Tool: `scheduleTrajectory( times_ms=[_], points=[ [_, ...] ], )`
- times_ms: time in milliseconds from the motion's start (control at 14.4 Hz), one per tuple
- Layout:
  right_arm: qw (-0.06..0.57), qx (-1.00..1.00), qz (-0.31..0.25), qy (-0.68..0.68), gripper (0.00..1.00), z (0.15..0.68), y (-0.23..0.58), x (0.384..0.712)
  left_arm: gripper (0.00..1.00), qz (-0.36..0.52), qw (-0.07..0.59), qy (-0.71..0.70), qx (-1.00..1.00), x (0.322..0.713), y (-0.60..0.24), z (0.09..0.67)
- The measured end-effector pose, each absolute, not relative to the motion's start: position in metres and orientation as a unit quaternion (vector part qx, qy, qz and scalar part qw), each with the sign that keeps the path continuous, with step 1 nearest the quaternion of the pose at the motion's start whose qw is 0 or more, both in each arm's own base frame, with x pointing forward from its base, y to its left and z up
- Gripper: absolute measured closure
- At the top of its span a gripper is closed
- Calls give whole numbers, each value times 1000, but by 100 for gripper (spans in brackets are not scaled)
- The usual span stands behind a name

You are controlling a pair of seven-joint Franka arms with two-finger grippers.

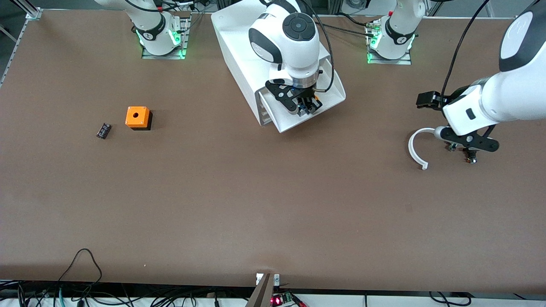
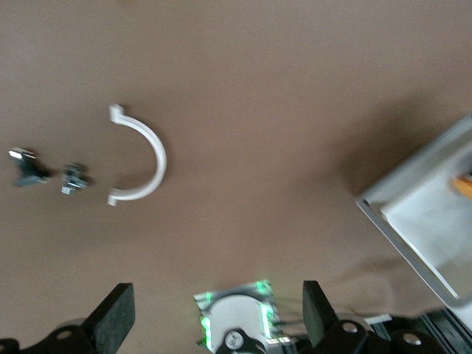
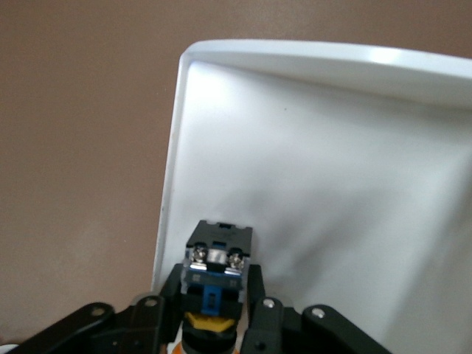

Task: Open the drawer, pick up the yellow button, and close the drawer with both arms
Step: 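Lift the button out with the right gripper while the left gripper returns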

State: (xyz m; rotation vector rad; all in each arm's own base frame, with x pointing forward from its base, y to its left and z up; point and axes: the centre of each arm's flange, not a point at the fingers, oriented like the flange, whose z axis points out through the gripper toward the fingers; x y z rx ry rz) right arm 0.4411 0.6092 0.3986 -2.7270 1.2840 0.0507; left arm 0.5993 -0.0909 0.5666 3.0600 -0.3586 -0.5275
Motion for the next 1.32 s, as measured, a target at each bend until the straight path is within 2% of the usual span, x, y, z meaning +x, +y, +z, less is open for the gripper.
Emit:
scheduleTrajectory(
  times_ms=[277, 693, 970, 1317],
  points=[
    [72, -895, 20, 440, 67, 405, 599, 458, 0, -148, 5, -105, 983, 612, -83, 566],
    [122, -878, 76, 456, 67, 462, 538, 535, 0, -151, 2, -73, 986, 615, -83, 561],
    [124, -935, 57, 328, 67, 497, 483, 566, 0, -146, -8, 19, 989, 617, -92, 555],
    [83, -980, 77, 166, 67, 521, 354, 615, 0, -90, 17, 127, 988, 629, -165, 491]
  ],
)
